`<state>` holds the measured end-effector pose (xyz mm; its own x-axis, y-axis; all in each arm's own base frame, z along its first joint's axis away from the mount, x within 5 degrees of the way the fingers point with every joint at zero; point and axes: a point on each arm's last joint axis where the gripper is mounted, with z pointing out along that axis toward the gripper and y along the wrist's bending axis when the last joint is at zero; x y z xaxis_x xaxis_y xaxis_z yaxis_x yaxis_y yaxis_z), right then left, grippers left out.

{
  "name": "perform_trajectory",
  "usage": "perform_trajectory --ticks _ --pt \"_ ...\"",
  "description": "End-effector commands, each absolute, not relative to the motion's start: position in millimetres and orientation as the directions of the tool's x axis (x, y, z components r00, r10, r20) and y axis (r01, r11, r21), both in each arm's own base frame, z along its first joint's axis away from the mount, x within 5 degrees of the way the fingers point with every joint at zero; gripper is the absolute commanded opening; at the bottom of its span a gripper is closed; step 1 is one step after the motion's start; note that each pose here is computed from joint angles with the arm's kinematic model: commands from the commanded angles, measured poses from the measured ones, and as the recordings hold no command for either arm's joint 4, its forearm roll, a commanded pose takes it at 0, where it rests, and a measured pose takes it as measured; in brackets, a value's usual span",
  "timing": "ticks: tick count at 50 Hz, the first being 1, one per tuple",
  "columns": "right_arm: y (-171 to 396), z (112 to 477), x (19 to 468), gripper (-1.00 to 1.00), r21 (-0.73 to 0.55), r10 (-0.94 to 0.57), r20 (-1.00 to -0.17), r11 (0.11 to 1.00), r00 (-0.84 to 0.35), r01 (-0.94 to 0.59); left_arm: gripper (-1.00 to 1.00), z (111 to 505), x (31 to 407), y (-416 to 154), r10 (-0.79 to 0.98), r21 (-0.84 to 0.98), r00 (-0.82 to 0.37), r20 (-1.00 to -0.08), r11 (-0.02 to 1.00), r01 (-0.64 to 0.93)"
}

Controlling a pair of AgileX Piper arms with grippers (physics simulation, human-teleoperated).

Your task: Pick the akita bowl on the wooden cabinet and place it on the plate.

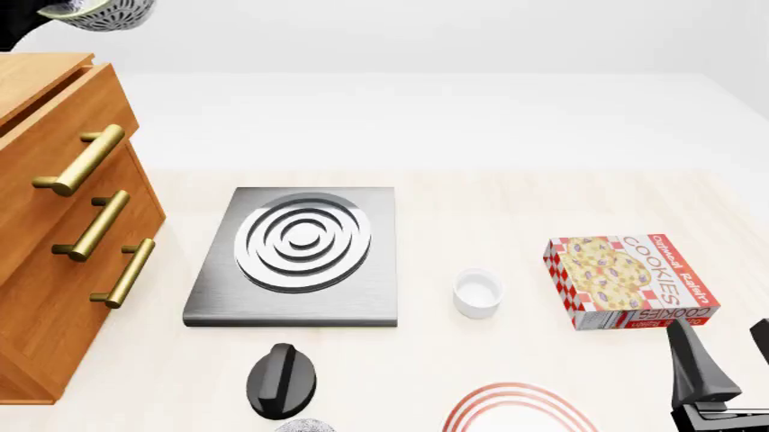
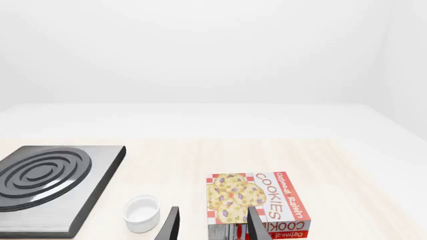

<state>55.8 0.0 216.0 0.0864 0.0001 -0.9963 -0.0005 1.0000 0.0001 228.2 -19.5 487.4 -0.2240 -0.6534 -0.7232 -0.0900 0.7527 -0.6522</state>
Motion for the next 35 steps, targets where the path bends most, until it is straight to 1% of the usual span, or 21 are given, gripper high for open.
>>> perform_trajectory --ticks 1,19,35 --pt "0.0 216.0 55.8 1.0 0.0 0.0 -0.996 1.0 0.086 0.0 -1.0 487.6 227.9 -35.7 -0.624 -0.641 -0.27 -0.733 0.767 -0.03" --pt "0.0 216.0 55.8 1.0 0.0 0.0 -0.996 1.0 0.086 0.0 -1.0 463.6 231.4 -61.9 -0.568 -0.619 -0.374 -0.733 0.785 0.022" --pt "0.0 216.0 55.8 1.0 0.0 0.0 -0.996 1.0 0.086 0.0 -1.0 452.1 228.1 -74.5 -0.52 -0.596 -0.425 -0.741 0.801 0.057"
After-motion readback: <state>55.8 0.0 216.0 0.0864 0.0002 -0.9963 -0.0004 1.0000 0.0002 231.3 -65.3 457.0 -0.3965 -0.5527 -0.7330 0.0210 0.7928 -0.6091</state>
